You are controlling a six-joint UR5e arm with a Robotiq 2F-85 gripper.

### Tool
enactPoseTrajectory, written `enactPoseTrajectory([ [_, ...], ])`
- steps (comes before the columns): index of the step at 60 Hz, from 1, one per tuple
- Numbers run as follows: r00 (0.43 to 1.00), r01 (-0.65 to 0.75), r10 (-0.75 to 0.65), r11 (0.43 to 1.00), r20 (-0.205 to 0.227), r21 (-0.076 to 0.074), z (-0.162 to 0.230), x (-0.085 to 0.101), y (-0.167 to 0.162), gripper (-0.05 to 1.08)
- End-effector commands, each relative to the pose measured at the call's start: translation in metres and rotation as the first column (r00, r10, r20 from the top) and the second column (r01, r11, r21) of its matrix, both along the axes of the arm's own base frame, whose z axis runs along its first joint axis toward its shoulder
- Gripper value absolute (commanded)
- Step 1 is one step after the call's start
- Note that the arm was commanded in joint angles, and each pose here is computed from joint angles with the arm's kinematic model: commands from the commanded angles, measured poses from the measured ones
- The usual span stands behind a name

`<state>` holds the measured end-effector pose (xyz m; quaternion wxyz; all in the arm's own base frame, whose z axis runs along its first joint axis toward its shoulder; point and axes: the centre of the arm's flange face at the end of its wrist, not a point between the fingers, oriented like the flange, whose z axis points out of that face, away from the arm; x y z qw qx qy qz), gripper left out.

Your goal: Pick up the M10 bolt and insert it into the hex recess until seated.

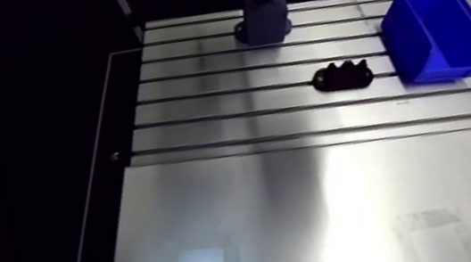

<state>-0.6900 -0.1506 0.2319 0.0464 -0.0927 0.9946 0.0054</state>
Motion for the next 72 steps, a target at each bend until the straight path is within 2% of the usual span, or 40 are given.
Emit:
enactPoseTrajectory([
  [1, 0.999, -0.048, 0.048, 0.999, 0.003, -0.007, -0.0013, 0.0002, -0.0002, 0.71],
  [16, 0.994, -0.111, 0.111, 0.994, 0.005, -0.016, -0.0016, 0.0008, -0.0026, 0.71],
  [63, 0.975, -0.220, 0.220, 0.975, 0.004, -0.023, -0.0015, 0.0003, -0.0005, 0.70],
  [67, 0.973, -0.230, 0.230, 0.973, 0.003, -0.030, -0.0015, 0.0001, 0.0000, 0.70],
  [72, 0.973, -0.232, 0.232, 0.972, 0.003, -0.031, -0.0015, -0.0002, 0.0010, 0.70],
])
